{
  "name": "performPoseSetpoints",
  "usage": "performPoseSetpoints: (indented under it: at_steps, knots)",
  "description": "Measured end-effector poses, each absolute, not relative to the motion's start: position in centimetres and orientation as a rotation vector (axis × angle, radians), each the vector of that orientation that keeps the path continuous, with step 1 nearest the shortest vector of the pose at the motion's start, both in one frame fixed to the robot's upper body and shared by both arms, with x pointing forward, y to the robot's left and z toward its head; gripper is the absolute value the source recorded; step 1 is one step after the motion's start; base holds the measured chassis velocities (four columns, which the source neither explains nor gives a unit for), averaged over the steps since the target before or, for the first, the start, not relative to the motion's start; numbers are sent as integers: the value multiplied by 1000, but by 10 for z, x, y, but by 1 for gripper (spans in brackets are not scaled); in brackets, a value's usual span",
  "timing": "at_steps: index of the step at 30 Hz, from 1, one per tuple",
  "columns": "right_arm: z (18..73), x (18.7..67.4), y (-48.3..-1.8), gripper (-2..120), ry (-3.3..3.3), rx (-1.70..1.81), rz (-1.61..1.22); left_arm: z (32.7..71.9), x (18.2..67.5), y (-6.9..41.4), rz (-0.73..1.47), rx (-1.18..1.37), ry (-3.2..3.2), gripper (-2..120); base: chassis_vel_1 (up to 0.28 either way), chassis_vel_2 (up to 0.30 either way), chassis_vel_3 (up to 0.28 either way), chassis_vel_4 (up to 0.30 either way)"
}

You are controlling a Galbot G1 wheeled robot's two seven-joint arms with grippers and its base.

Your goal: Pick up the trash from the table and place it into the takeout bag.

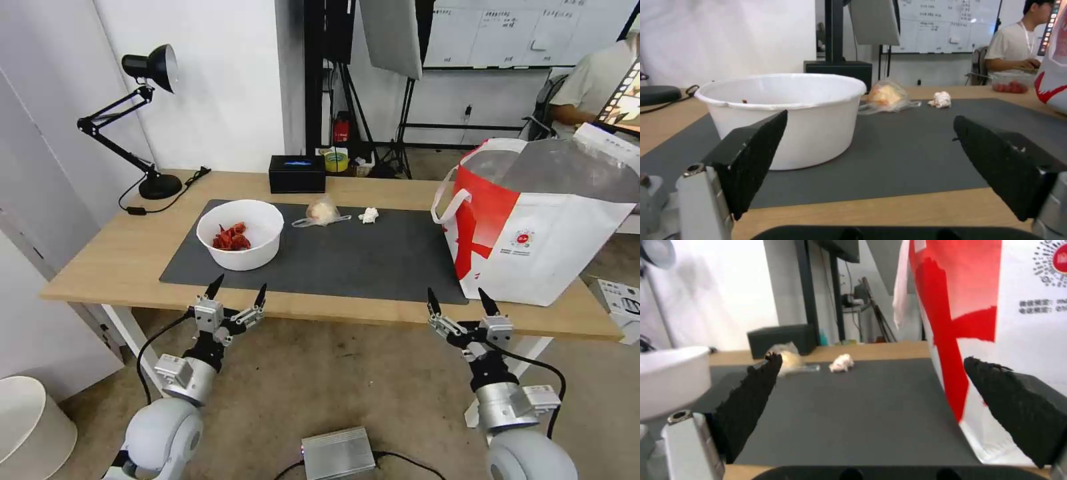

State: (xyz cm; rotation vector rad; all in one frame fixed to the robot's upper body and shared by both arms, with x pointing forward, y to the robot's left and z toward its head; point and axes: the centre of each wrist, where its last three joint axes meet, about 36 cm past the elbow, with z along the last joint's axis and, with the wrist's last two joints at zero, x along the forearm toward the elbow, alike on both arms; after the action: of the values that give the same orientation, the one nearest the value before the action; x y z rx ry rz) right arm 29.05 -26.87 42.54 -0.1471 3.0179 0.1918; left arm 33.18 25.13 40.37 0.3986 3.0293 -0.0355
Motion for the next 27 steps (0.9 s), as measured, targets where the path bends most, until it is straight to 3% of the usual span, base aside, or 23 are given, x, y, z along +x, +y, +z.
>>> performPoseSetpoints:
  at_steps: [13, 27]
  knots:
    - [474, 355, -303, 100, 3010, -297, 256, 406, 325, 253, -56, 349, 3037, 100, 0, 0, 0, 0]
    - [487, 445, -291, 100, 3050, -395, 317, 413, 327, 256, -83, 275, 3006, 100, 0, 0, 0, 0]
